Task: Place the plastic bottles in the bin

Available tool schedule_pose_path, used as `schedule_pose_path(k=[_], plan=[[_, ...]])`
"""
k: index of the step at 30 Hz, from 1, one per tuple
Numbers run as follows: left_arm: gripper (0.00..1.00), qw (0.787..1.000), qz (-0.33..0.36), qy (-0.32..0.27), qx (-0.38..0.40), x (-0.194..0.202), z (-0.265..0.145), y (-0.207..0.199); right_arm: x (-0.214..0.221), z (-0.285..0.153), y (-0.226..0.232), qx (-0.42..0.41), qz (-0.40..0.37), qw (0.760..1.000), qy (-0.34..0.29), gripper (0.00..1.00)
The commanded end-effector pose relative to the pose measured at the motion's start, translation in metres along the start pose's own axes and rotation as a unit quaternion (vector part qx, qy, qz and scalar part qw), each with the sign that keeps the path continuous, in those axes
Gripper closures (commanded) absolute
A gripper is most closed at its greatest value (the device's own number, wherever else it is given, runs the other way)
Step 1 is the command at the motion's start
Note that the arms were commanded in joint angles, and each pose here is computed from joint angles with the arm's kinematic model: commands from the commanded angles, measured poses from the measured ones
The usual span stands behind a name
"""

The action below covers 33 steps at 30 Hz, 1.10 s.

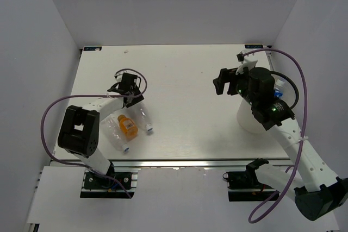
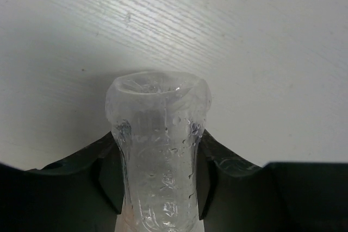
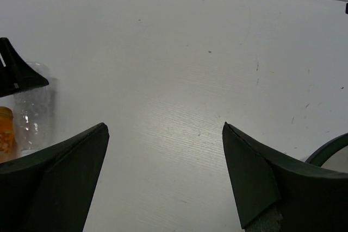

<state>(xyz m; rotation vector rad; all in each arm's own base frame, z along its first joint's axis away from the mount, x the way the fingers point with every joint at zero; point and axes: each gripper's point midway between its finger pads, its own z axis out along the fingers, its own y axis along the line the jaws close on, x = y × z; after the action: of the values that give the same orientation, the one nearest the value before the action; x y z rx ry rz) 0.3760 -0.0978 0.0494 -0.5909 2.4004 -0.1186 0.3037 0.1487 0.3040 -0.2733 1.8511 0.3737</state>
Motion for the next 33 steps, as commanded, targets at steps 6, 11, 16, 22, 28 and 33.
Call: schedule_pose_path(k=[6,11,16,22,28,33], plan=[[0.7,0.978,0.033,-0.066,0.193,-0.052,-0.067,-0.074,0.02,0.013,0.041,-0.106,0.005,0.993,0.048,0.11],[0.72,0.908,0.065,-0.096,0.402,-0.056,-0.148,-0.128,0.039,0.019,0.085,-0.211,-0.01,0.974,0.085,0.11],[0.74,0.845,0.082,-0.113,0.516,-0.044,-0.213,-0.149,0.062,0.023,0.151,-0.323,-0.022,0.939,0.118,0.11],[0.8,0.859,0.001,-0.161,0.485,-0.06,-0.238,-0.135,0.051,0.029,0.21,-0.391,0.069,0.913,0.096,0.11],[0.8,0.855,-0.03,-0.18,0.486,-0.063,-0.248,-0.127,0.027,0.041,0.236,-0.412,0.12,0.903,0.035,0.11],[0.8,0.829,-0.044,-0.172,0.53,-0.058,-0.262,-0.137,0.024,0.042,0.263,-0.464,0.118,0.877,0.03,0.11]])
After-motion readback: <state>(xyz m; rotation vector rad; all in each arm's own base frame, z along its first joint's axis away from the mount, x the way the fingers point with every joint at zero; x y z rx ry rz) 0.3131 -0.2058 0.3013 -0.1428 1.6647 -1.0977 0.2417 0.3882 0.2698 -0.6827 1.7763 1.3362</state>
